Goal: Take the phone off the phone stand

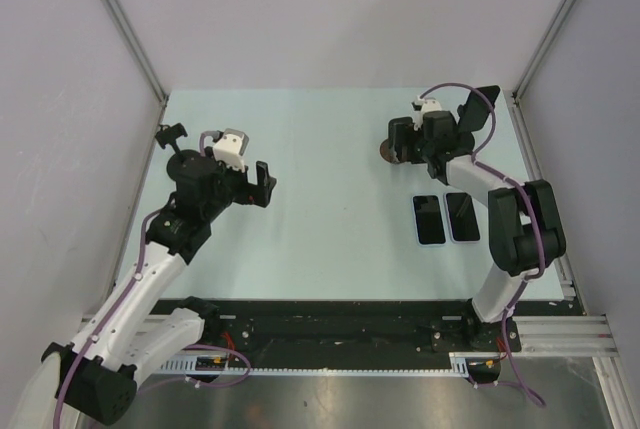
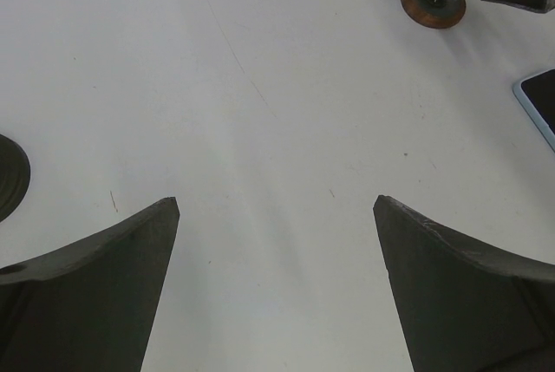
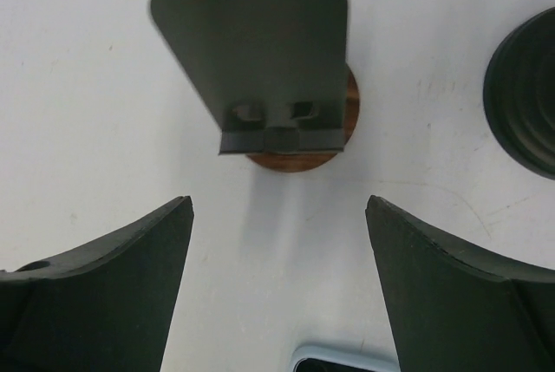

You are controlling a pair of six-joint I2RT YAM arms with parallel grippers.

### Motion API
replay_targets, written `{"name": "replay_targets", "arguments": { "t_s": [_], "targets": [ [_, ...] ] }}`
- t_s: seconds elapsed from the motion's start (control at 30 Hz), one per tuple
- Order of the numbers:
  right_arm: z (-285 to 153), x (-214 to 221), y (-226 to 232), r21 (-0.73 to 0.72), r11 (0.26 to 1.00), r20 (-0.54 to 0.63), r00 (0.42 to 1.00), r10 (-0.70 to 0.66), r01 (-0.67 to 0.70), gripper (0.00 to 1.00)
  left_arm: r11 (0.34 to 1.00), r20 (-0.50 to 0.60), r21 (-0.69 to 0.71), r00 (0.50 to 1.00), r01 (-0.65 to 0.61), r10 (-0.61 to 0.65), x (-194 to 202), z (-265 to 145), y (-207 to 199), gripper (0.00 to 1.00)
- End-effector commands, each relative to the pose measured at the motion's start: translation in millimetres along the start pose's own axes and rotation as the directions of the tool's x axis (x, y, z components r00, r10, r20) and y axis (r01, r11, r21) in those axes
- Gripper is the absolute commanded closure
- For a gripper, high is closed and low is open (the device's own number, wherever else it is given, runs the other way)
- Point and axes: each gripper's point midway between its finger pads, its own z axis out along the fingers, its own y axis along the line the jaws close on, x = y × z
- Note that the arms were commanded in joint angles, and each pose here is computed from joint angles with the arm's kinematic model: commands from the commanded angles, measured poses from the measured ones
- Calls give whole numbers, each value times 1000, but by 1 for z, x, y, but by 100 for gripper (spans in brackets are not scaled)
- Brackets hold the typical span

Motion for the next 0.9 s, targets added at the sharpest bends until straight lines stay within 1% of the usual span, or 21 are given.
{"name": "replay_targets", "arguments": {
  "t_s": [0.0, 0.03, 0.07, 0.13, 0.17, 0.23, 0.4, 0.63, 0.77, 0.87],
  "targets": [
    [13, -31, -19, 37, 999, 116, 993, 25, -29, 19, 999, 10, 19, 999, -34, 34, -2, 2, -3, 0],
    [15, -30, -23, 42, 999, 114, 993, 24, -29, 23, 999, 10, 19, 999, -34, 34, -2, 2, -3, 0],
    [17, -27, -24, 25, 999, 107, 994, 27, -30, 29, 999, 8, 18, 999, -32, 32, -2, 3, -3, 0],
    [22, -24, -27, 20, 1000, 97, 995, 16, -18, 35, 999, 4, 18, 999, -36, 36, 0, 4, -3, 0],
    [23, -22, -26, 12, 1000, 93, 996, 11, -12, 42, 999, 4, 18, 999, -34, 34, 0, 4, -3, 0],
    [26, -20, -25, 4, 1000, 88, 996, 1, -1, 48, 999, -1, 18, 999, -33, 34, 1, 5, -2, 0],
    [32, -16, -16, -34, 999, 84, 996, -14, 17, 50, 999, -8, 13, 999, -37, 37, 3, 7, -1, 0],
    [45, -24, -18, -22, 1000, 93, 996, -14, 16, 50, 999, -21, 14, 999, -37, 38, 6, 9, -1, 0],
    [55, -20, -20, -8, 1000, 52, 999, -15, 16, 52, 999, -22, 8, 999, -39, 39, 6, 9, 0, 0],
    [56, -18, -21, 8, 1000, 32, 999, -11, 11, 54, 999, -25, 8, 999, -39, 39, 7, 10, 0, 0]
  ]
}}
